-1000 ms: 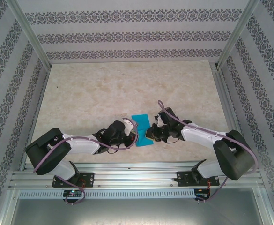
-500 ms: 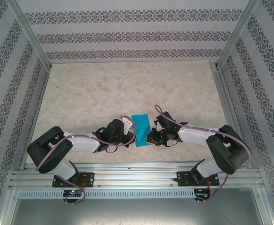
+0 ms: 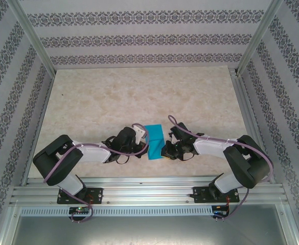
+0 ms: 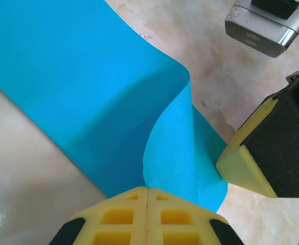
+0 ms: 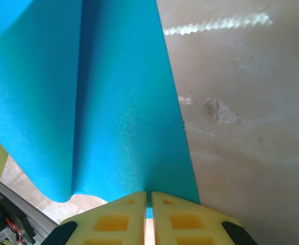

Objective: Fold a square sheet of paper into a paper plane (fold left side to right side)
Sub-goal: Fold the triangle a second time at the center of the table.

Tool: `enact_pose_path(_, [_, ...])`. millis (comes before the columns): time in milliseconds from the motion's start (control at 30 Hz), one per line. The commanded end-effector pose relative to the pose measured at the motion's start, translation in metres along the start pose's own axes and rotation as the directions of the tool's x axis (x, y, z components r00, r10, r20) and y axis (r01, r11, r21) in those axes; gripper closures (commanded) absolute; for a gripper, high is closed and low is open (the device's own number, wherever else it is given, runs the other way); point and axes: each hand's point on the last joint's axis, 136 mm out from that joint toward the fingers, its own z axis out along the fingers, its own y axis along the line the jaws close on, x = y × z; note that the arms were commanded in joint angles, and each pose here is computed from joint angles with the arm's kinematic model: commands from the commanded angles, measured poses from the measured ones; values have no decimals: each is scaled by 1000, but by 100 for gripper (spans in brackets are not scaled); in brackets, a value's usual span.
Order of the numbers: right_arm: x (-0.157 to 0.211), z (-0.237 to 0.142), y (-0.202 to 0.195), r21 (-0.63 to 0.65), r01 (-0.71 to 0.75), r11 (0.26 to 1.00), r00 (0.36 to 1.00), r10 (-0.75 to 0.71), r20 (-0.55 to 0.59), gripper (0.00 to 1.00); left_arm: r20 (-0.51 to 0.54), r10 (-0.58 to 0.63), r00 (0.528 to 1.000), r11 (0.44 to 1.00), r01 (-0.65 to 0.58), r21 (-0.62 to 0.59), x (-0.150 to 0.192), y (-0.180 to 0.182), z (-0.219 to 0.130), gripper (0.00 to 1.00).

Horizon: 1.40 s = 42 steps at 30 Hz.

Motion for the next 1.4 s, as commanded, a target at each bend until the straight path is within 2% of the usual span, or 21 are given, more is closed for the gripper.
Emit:
enact_pose_path(0, [1,3,-5,40,22,999,1000,-22,-5,88,-12,-5,1000,1000,5,-2,-4,4,3,100])
enact_pose_path(1367, [2,3,-10,84,34,996,999,-32,-26,88,-21,-15,1000,999,14,-53,2,19,6,100])
